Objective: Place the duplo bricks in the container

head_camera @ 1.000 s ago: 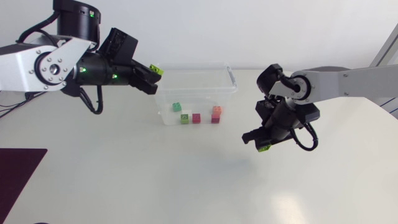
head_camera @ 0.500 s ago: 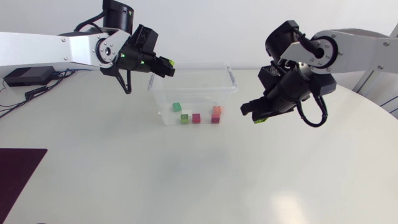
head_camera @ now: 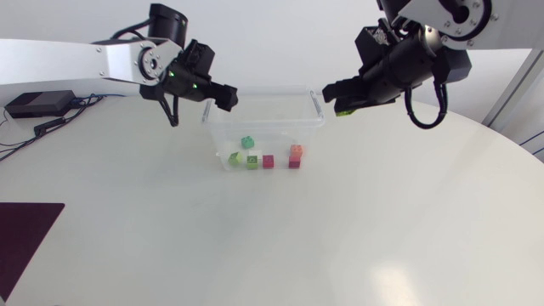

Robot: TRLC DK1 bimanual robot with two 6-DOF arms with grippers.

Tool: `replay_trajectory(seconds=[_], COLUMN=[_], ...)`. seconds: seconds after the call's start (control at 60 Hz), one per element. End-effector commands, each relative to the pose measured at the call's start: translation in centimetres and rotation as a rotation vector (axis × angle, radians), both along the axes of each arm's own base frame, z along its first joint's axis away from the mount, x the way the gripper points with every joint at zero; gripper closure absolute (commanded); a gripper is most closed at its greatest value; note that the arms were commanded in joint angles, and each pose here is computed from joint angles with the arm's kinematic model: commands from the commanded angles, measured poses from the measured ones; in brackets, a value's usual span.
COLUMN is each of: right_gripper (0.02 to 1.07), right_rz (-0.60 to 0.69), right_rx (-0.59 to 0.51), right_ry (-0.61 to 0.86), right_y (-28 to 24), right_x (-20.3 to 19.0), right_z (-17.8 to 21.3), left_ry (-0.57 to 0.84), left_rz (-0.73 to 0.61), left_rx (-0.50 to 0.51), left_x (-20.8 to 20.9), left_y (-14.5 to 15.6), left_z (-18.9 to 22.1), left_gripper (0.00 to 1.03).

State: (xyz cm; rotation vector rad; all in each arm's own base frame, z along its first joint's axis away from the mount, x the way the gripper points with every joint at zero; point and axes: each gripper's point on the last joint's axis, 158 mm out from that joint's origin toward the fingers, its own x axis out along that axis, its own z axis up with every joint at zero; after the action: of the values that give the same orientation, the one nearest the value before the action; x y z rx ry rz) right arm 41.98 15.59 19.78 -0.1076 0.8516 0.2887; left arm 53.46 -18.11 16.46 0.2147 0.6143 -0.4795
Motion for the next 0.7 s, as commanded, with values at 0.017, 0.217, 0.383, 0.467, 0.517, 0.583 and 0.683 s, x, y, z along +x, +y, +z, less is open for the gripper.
replay_trajectory(seconds=[0.017, 0.217, 0.383, 0.467, 0.517, 0.583, 0.683], right_gripper=[0.74, 0.74, 0.74, 0.74, 0.74, 0.74, 0.73], right_rz=[0.043, 0.094, 0.135, 0.149, 0.158, 0.169, 0.18], right_rx=[0.008, 0.04, 0.06, 0.075, 0.082, 0.086, 0.087], right_ry=[-0.033, -0.105, -0.155, -0.187, -0.214, -0.237, -0.27], right_y=[2.0, 5.3, 8.1, 9.5, 10.1, 10.8, 11.8], right_x=[1.4, 3.6, 5.5, 6.5, 7.0, 7.6, 8.9], right_z=[0.6, 1.6, 1.9, 2.0, 2.2, 2.1, 1.2], left_ry=[-0.08, -0.077, -0.038, -0.015, -0.008, -0.003, 0.002], left_rz=[0.033, 0.026, 0.004, 0.007, 0.013, 0.02, 0.045], left_rx=[-0.04, -0.031, -0.018, -0.016, -0.014, -0.009, 0.002], left_x=[-1.5, -6.3, -11.0, -13.1, -14.1, -15.1, -16.5], left_y=[1.5, 2.9, 3.0, 3.6, 4.1, 4.6, 5.8], left_z=[5.9, 8.5, 7.5, 6.7, 6.2, 5.7, 5.1], left_gripper=[0.04, 0.04, 0.04, 0.04, 0.04, 0.04, 0.04])
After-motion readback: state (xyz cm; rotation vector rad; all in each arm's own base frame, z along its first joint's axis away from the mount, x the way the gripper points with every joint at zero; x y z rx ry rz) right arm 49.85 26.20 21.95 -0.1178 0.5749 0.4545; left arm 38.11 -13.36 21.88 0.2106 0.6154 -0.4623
